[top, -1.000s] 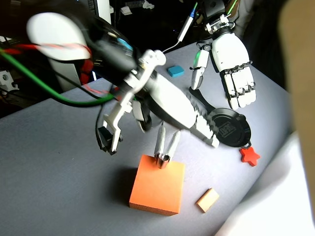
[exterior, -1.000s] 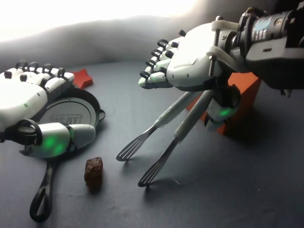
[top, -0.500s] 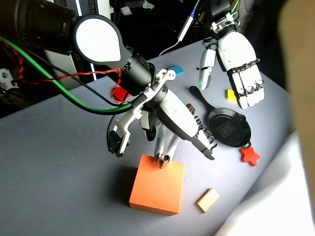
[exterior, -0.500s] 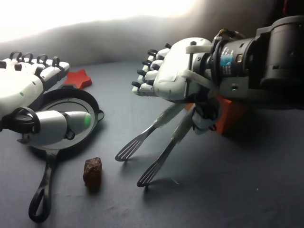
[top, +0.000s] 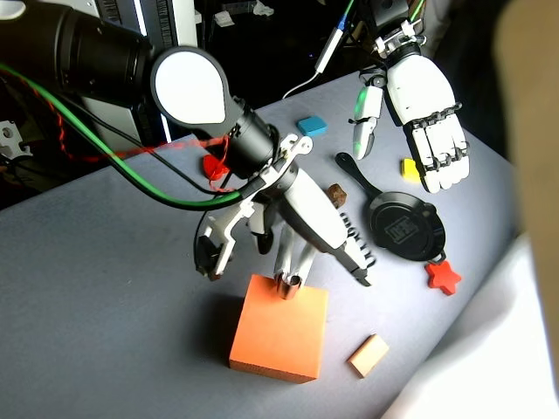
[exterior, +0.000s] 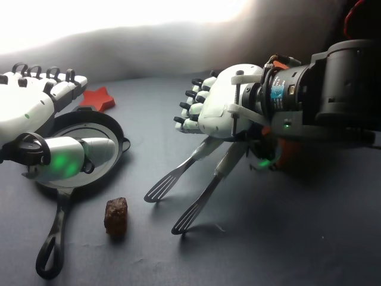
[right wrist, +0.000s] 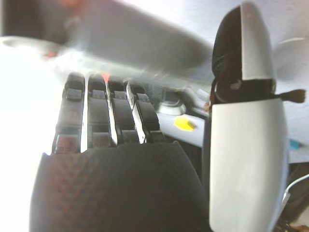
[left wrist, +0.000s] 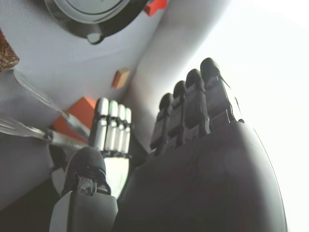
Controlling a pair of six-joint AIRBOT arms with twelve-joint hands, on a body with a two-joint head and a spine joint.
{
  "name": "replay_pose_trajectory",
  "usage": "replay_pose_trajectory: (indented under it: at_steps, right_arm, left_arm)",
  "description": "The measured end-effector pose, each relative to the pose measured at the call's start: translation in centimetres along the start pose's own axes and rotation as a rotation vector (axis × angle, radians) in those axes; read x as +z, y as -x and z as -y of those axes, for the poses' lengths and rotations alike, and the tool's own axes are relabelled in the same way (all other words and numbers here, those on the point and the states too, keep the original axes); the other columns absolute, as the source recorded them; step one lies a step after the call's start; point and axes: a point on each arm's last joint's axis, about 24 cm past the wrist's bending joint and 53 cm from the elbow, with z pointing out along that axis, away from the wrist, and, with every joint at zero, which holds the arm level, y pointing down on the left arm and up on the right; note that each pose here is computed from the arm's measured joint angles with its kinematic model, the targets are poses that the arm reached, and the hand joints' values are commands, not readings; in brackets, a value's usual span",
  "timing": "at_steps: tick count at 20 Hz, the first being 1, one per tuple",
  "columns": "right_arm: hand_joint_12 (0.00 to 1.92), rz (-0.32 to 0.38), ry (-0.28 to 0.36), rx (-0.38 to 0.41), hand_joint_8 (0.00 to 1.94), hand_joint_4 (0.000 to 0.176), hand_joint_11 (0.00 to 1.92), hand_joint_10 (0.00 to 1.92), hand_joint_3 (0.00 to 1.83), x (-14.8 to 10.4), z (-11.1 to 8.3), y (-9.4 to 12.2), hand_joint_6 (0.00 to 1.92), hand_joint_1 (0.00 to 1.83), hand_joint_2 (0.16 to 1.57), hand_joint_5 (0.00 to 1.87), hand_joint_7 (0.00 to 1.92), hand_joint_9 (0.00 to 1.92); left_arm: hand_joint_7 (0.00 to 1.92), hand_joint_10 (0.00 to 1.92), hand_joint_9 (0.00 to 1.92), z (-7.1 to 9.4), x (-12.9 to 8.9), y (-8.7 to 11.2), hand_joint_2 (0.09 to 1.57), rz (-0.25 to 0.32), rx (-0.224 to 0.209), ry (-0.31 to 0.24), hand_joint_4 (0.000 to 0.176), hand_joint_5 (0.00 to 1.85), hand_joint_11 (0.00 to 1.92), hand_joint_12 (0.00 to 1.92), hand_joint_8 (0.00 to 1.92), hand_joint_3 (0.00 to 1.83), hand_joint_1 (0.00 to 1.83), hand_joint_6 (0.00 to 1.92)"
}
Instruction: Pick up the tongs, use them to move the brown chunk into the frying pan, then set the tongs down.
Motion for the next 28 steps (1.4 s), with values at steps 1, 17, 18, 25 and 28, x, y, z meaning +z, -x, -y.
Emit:
replay_pose_trajectory:
  at_steps: [1, 17, 18, 25, 28]
  right_arm:
    - [0.0, -0.006, -0.008, 0.002, 0.0, 0.0, 0.0, 0.0, 0.0, 0.3, 0.3, -0.2, 0.0, 1.08, 0.85, 0.0, 0.0, 0.0]
    - [1.16, -0.023, -0.009, 0.004, 0.06, 0.0, 0.0, 0.15, 0.0, 1.2, 0.4, -1.3, 0.13, 1.14, 0.98, 0.36, 0.42, 0.33]
    - [1.29, -0.022, -0.008, 0.004, 0.07, 0.0, 0.0, 0.18, 0.01, 1.2, 0.4, -1.3, 0.15, 1.14, 0.99, 0.41, 0.48, 0.38]
    - [1.51, -0.03, -0.011, 0.007, 0.08, 0.0, 0.28, 0.49, 0.01, 1.0, 0.3, -1.2, 0.35, 1.15, 1.07, 0.7, 0.89, 0.69]
    - [1.5, -0.015, -0.011, 0.008, 0.08, 0.0, 0.41, 0.58, 0.02, 0.7, 0.2, -0.3, 0.45, 1.17, 1.09, 0.76, 0.97, 0.74]
  left_arm:
    - [0.07, 0.01, 0.07, 0.2, -0.1, -0.1, 1.2, 0.0, -0.001, -0.002, 0.0, 0.02, 0.0, 0.27, 0.01, 0.0, 0.0, 0.0]
    - [0.06, 0.0, 0.07, 0.0, -0.1, 0.0, 1.21, 0.001, -0.006, 0.005, 0.0, 0.0, 0.0, 0.28, 0.0, 0.0, 0.0, 0.0]
    - [0.07, 0.0, 0.08, -0.1, -0.1, -0.1, 1.21, 0.0, -0.009, 0.007, 0.0, 0.0, 0.0, 0.28, 0.0, 0.0, 0.0, 0.0]
    - [0.06, 0.01, 0.06, -0.7, 0.0, -0.1, 1.21, -0.003, -0.037, 0.032, 0.0, 0.01, 0.0, 0.22, 0.0, 0.0, 0.0, 0.0]
    - [0.07, 0.0, 0.07, -0.8, -0.2, 0.0, 1.21, 0.001, -0.052, 0.041, 0.0, 0.02, 0.0, 0.28, 0.0, 0.0, 0.0, 0.0]
